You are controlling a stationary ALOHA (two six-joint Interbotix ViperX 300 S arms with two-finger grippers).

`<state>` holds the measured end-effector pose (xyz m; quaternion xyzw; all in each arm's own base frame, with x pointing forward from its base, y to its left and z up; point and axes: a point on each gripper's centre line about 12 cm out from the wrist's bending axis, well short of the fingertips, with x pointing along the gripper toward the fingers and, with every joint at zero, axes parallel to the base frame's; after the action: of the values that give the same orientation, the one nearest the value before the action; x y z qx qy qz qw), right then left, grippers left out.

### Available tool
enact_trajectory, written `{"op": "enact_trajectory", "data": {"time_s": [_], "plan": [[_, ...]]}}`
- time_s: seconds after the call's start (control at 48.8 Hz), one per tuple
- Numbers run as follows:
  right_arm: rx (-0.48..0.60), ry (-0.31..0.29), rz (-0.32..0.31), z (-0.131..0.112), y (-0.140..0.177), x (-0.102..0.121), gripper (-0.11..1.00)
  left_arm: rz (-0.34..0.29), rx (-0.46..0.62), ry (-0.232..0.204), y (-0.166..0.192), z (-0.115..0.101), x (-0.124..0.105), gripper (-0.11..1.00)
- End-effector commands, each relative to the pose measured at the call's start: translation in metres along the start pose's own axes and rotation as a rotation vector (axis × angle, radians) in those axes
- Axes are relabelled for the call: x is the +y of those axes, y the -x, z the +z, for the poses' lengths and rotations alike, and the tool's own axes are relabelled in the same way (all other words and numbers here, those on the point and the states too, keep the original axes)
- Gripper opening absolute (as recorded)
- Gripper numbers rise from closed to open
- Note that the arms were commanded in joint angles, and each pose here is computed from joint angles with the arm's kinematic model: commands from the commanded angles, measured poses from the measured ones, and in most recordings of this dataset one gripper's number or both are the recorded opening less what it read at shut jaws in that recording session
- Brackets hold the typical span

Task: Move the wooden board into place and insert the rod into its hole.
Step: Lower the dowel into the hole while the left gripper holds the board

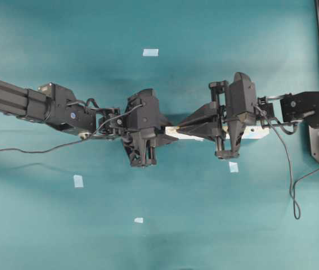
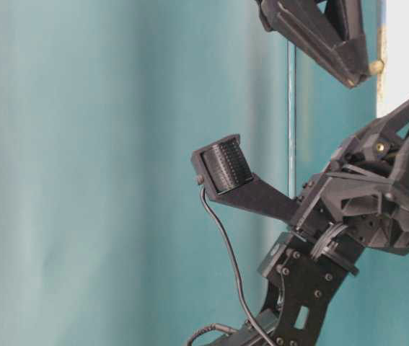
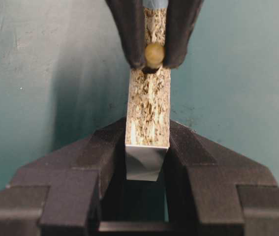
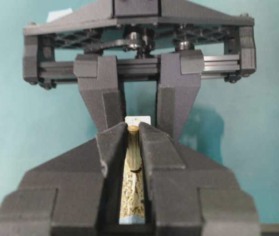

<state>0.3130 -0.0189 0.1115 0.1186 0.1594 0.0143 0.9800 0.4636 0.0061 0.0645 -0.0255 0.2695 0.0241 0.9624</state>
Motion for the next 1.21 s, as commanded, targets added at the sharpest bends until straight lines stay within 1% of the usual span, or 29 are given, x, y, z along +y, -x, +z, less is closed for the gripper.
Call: {"op": "enact_trajectory", "data": {"time_s": [0.0, 0.226, 0.984, 1.189], "plan": [[-0.021, 0.006, -0.002, 0.007, -0.003, -0.001, 0.09, -0.003, -0.015, 0.002, 0.002, 0.008, -0.002, 0.21], [-0.011, 0.016, -0.013, 0.007, -0.004, -0.004, 0.09, -0.003, -0.012, 0.002, 0.002, 0.007, -0.002, 0.21], [0.029, -0.003, -0.021, -0.006, 0.01, -0.003, 0.09, -0.003, -0.012, 0.002, 0.002, 0.007, -0.002, 0.21], [0.075, 0.003, -0.047, -0.005, 0.015, -0.004, 0.09, -0.003, -0.011, 0.002, 0.002, 0.006, -0.002, 0.21]]}}
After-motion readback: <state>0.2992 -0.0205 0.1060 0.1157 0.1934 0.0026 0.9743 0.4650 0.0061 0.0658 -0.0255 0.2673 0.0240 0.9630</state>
